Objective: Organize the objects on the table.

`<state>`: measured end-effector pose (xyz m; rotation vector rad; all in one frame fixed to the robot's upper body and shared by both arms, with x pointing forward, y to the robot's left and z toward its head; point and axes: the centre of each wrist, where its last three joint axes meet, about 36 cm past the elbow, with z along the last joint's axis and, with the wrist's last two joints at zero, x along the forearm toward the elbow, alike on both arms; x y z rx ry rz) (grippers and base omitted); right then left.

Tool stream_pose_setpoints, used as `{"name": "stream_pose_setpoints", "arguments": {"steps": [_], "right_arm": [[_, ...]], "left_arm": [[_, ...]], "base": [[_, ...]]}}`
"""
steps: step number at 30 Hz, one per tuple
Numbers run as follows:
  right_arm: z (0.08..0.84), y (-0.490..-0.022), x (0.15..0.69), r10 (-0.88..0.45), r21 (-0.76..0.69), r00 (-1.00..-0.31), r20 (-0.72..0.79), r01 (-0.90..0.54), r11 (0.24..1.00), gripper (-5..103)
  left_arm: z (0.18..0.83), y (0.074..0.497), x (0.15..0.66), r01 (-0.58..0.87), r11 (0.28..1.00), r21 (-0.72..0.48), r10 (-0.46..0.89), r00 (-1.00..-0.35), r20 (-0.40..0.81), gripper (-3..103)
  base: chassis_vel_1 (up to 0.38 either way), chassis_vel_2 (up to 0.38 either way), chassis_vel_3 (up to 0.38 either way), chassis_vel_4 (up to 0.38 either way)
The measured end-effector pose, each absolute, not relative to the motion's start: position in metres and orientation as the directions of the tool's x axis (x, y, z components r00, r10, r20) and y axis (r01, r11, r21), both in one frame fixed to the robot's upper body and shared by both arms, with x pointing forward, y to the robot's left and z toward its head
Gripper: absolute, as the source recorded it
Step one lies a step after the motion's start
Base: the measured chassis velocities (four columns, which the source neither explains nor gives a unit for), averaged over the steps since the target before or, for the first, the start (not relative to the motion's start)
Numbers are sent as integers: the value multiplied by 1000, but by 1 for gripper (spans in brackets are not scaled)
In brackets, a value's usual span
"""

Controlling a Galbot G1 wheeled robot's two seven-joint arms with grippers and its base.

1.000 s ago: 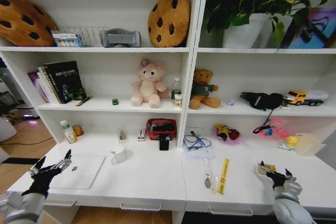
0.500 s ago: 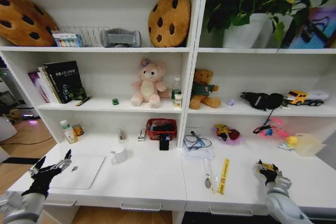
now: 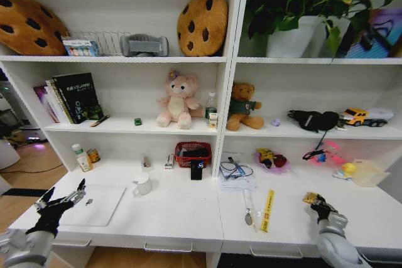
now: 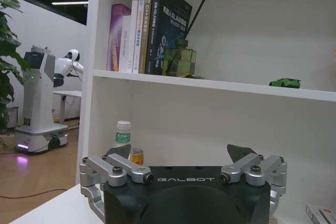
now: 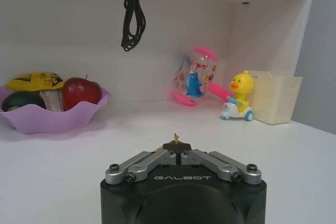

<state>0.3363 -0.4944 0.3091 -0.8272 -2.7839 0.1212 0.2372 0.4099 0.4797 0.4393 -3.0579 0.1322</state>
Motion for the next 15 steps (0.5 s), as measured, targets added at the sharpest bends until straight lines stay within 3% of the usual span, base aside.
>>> {"name": "stream_pose_setpoints", "arguments": {"steps": [4,6,15], "right_arm": [[320,-489,342,511,-126,-844,166,496,859,0],[335,-480,360,416,-129,-905,88,404,906,0],[362,-466,437,377,-99,-926,16,373,922,0]], "left_arm": [[480,410,237,-283,956,-77,-279,-958,61,100],[480,410,237,-283,956,-78,-279,-958,61,100],[480,410,237,-283,956,-78,-279,-958,61,100]], "base": [[0,0,0,0],[0,0,0,0],[0,0,0,0]]}}
